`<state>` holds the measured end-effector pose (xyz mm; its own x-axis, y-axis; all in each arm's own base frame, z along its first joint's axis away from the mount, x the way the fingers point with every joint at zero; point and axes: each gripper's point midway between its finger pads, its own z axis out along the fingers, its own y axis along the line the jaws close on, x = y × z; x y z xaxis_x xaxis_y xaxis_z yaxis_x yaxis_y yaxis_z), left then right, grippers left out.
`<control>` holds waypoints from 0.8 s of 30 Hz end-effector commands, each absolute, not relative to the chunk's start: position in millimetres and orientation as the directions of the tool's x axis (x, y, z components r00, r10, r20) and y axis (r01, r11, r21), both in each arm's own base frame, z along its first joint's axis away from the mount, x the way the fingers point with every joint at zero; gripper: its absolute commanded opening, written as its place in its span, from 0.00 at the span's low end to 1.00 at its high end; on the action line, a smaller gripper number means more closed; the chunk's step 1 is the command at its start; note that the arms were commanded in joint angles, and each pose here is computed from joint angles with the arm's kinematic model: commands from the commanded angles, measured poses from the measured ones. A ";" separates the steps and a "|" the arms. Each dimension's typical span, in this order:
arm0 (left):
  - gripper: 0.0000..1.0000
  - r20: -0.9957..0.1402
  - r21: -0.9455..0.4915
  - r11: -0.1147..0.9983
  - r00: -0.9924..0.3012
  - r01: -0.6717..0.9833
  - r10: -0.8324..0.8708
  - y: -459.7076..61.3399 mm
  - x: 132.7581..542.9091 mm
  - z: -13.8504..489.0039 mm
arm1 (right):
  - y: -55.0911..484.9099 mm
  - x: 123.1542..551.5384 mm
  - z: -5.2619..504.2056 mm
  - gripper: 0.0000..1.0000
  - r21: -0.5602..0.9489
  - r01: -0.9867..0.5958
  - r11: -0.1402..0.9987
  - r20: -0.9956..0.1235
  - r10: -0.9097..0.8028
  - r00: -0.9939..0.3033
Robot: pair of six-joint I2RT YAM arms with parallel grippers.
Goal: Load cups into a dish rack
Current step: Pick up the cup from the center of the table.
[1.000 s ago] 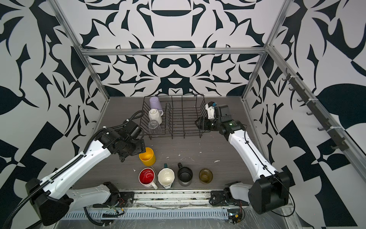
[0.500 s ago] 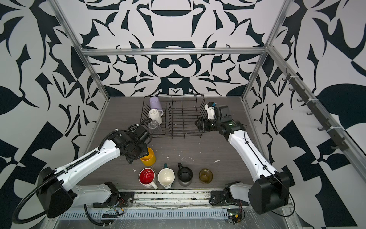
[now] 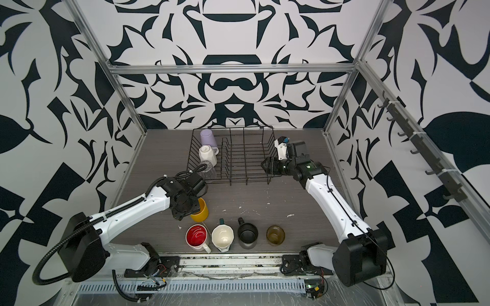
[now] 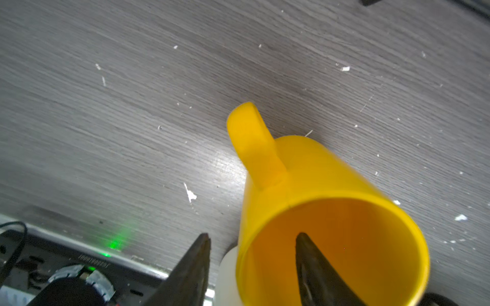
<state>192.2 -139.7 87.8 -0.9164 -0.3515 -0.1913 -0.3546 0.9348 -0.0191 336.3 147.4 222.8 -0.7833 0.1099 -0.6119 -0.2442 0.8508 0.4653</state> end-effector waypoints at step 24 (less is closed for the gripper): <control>0.30 -0.235 -0.002 0.909 -0.883 -0.417 -0.406 -129.8 198.8 75.5 | 143.0 339.1 229.4 0.68 0.435 -0.266 0.860 -0.652 0.097 -0.752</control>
<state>199.3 -138.9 77.4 -0.8965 -0.3849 -0.2195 -0.3885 0.9210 -0.0282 336.2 145.5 219.7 -0.7827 0.1012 -0.6141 -0.2451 0.8568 0.4536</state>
